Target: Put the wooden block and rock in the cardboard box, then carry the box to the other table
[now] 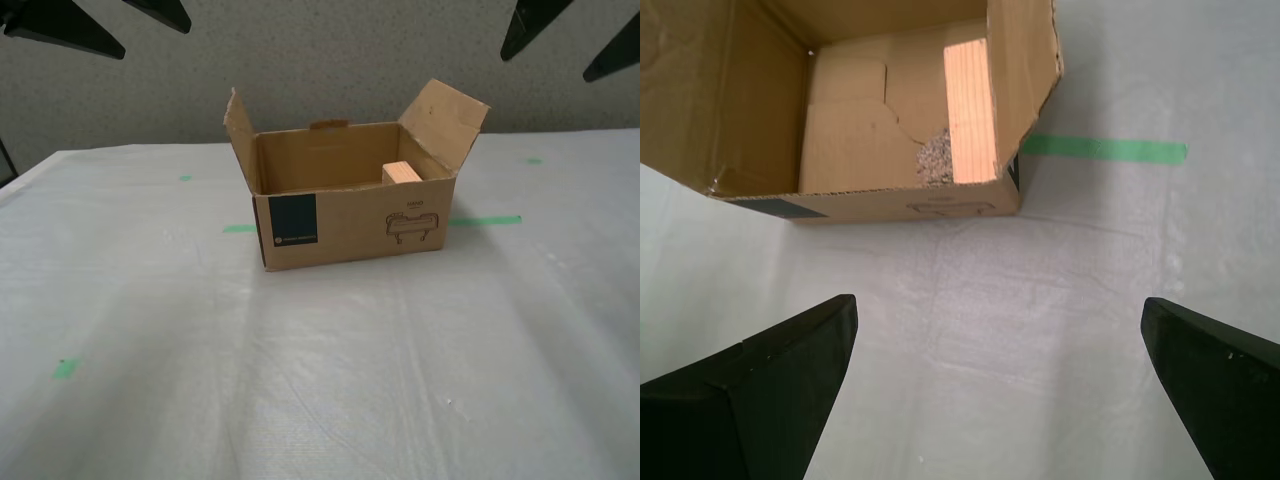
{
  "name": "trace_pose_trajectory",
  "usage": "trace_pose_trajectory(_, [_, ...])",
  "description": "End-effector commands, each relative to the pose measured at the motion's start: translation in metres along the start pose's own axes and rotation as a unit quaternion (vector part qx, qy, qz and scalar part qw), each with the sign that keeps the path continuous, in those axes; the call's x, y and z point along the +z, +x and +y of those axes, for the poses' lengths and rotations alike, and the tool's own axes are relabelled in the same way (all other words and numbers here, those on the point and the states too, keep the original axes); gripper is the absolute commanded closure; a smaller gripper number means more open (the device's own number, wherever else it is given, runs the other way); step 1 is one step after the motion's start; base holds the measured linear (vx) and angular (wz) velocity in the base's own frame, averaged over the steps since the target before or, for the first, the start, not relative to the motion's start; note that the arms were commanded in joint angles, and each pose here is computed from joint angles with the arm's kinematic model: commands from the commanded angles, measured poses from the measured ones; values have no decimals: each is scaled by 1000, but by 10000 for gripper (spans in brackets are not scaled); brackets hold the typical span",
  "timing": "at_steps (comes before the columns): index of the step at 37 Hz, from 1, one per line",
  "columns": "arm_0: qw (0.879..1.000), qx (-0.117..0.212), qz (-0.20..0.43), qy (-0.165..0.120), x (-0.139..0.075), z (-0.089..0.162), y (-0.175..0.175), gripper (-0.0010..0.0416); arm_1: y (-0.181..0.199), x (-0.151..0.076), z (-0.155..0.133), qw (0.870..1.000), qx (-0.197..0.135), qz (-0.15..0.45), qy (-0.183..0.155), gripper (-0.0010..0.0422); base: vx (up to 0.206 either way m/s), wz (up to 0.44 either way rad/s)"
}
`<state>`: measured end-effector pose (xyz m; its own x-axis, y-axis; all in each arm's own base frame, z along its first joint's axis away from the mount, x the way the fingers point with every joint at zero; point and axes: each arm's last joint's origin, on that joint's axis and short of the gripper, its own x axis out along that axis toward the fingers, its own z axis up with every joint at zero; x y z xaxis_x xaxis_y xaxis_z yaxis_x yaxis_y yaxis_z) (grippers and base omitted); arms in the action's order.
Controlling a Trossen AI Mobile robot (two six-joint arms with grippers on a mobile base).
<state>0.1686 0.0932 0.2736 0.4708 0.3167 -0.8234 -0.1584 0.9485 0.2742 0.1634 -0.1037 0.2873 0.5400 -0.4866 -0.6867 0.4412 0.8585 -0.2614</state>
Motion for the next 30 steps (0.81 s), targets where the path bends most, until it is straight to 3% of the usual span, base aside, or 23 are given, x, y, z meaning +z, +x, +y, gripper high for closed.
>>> trace_pose_trajectory(1, [1000,-4,7,3,-5,-3,4,8,-1,-1,0,1000,0,6,-2,16,0,0])
trace_pose_trajectory(13, [999,-17,36,4,-18,-9,17,11,-1,0,0,1000,0,5,-2,16,0,0])
trace_pose_trajectory(30, [999,-16,33,4,-17,-8,16,16,-1,0,0,1000,0,5,-2,16,0,0])
